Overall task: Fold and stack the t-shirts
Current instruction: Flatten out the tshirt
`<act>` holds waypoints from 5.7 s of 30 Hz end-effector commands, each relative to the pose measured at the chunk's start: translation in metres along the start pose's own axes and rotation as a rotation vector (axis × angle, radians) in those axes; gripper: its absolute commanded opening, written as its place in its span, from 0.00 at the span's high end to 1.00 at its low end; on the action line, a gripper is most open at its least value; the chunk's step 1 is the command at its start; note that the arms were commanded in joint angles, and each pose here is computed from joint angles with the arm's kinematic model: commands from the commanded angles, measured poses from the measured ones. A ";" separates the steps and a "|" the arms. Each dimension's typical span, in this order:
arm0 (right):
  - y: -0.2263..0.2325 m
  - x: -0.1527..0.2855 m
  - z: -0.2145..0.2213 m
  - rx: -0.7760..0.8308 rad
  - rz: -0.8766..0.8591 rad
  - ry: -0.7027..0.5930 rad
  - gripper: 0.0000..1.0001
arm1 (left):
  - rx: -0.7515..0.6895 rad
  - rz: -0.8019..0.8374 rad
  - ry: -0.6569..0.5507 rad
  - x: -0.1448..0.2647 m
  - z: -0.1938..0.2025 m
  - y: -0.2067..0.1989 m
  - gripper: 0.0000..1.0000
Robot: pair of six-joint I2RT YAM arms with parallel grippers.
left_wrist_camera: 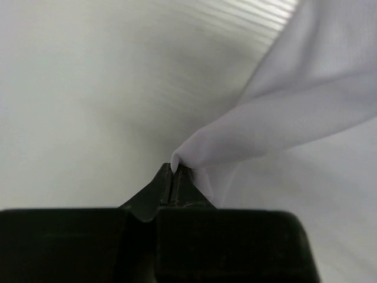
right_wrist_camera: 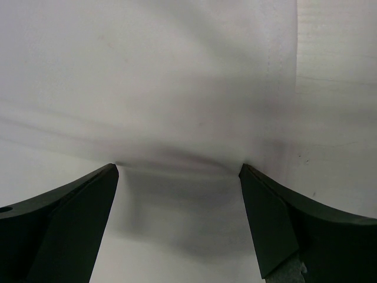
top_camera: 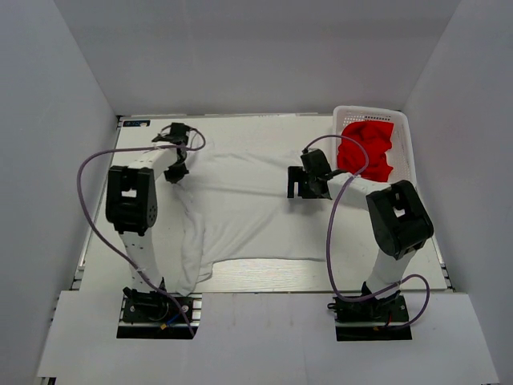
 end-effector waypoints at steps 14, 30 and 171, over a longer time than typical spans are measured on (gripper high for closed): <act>-0.017 -0.003 -0.009 -0.033 0.073 0.014 0.10 | 0.163 -0.192 0.031 -0.015 -0.035 0.121 0.28; 0.038 0.022 -0.083 0.057 -0.047 -0.172 0.10 | 0.137 0.492 -0.123 0.061 -0.091 0.017 0.00; -0.012 -0.022 0.012 -0.164 0.078 0.031 0.10 | 0.300 0.070 0.129 -0.002 0.045 0.044 0.00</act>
Point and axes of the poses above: each gripper's point midway between its finger pads, its own x axis back along the fingers, its own y axis along the line the jaws close on, z = x × y, the point moved 1 cm from there along x, back along the fingers, and after that the axes turned 3 degrees about -x, right-handed, at the moved point
